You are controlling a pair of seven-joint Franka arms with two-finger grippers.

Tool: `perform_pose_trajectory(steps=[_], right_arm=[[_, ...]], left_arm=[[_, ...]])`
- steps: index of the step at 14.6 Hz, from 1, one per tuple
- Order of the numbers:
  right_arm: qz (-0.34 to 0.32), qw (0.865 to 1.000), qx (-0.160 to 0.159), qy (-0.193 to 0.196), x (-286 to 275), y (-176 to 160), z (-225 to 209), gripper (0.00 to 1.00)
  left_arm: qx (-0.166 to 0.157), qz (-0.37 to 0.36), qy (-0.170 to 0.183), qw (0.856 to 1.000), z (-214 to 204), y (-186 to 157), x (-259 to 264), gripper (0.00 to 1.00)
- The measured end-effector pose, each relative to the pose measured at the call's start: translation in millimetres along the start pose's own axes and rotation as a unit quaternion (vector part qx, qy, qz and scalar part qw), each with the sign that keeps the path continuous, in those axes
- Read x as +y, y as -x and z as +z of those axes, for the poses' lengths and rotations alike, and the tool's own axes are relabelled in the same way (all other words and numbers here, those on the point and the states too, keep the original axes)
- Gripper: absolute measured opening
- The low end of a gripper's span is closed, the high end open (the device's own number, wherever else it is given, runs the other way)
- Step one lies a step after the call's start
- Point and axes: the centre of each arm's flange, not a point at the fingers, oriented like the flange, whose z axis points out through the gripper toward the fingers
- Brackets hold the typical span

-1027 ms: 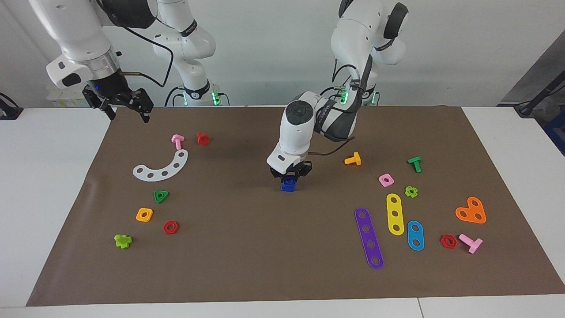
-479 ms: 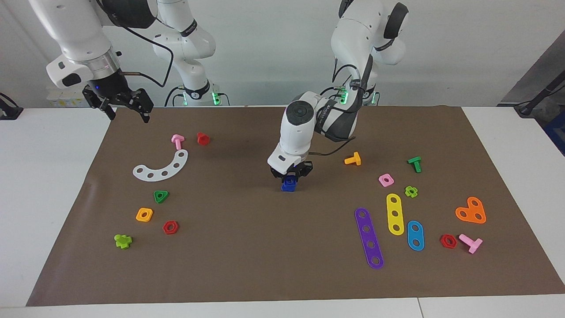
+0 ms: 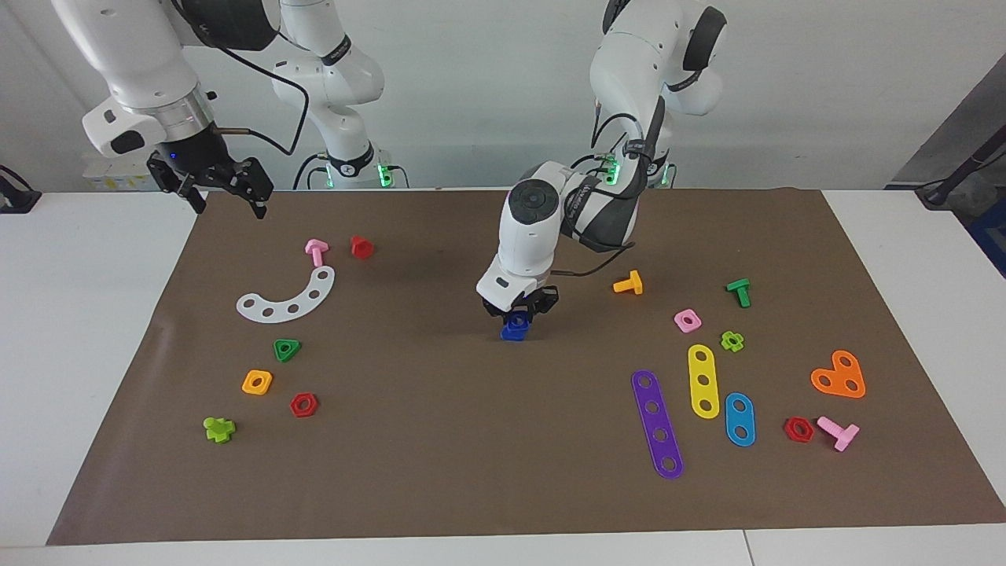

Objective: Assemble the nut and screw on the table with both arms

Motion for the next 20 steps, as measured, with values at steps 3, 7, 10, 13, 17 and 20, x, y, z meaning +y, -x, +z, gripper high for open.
perform_pose_trajectory(steps=[3, 7, 10, 13, 17, 20], right_arm=[[0.0, 1.0, 0.0, 0.0, 0.0, 0.0, 0.0, 1.0], [0.0, 1.0, 0.0, 0.0, 0.0, 0.0, 0.0, 1.0], [0.0, 1.0, 0.0, 0.0, 0.0, 0.0, 0.0, 1.0], [0.0, 1.0, 0.0, 0.0, 0.0, 0.0, 0.0, 1.0], [0.0, 1.0, 0.0, 0.0, 0.0, 0.0, 0.0, 1.0], [0.0, 1.0, 0.0, 0.0, 0.0, 0.0, 0.0, 1.0]], left_arm=[[0.002, 0.0, 0.002, 1.0, -0.1, -0.6, 0.4, 0.46], [0.004, 0.0, 0.003, 1.0, 0.6, -1.5, 0.8, 0.46], [0.003, 0.0, 0.0, 1.0, 5.8, -2.1, 0.1, 0.46], [0.002, 0.0, 0.0, 1.0, 8.3, -2.4, 0.3, 0.46], [0.006, 0.0, 0.002, 1.0, 8.9, -1.4, 0.1, 0.46], [0.012, 0.001, 0.006, 1.0, 8.7, 1.7, -1.9, 0.46]])
